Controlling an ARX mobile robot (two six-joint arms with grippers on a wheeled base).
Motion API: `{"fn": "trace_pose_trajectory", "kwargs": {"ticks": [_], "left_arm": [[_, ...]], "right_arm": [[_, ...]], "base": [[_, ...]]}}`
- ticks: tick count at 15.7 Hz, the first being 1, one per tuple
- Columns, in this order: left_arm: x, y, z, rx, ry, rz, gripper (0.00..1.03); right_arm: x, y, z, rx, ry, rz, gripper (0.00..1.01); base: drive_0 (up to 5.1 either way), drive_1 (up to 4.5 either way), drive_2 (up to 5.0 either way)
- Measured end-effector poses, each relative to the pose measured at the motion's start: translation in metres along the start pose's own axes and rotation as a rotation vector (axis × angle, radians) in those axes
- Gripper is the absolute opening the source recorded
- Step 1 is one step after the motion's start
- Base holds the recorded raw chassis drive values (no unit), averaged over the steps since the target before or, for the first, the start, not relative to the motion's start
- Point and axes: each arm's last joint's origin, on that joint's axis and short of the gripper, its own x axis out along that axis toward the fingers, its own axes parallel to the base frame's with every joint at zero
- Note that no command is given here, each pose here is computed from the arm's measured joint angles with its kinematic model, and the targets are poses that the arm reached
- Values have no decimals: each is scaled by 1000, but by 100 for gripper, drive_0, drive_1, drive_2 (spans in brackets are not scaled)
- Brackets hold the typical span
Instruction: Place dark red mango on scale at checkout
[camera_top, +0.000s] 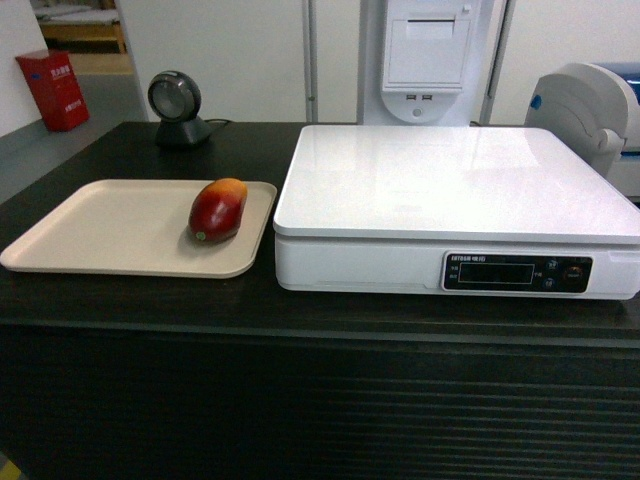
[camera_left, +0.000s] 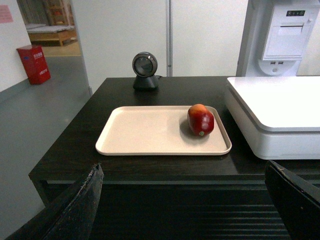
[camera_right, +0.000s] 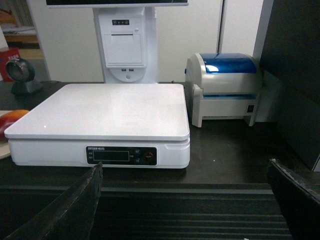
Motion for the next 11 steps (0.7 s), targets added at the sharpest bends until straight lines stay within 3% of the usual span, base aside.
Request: {"fn": "trace_pose_trajectory", "kwargs": {"ticks": [11], "left_arm": [[0,0,0,0,-4,0,98]], "right_arm": [[0,0,0,0,-1,0,98]], "base": [[0,0,0]]}}
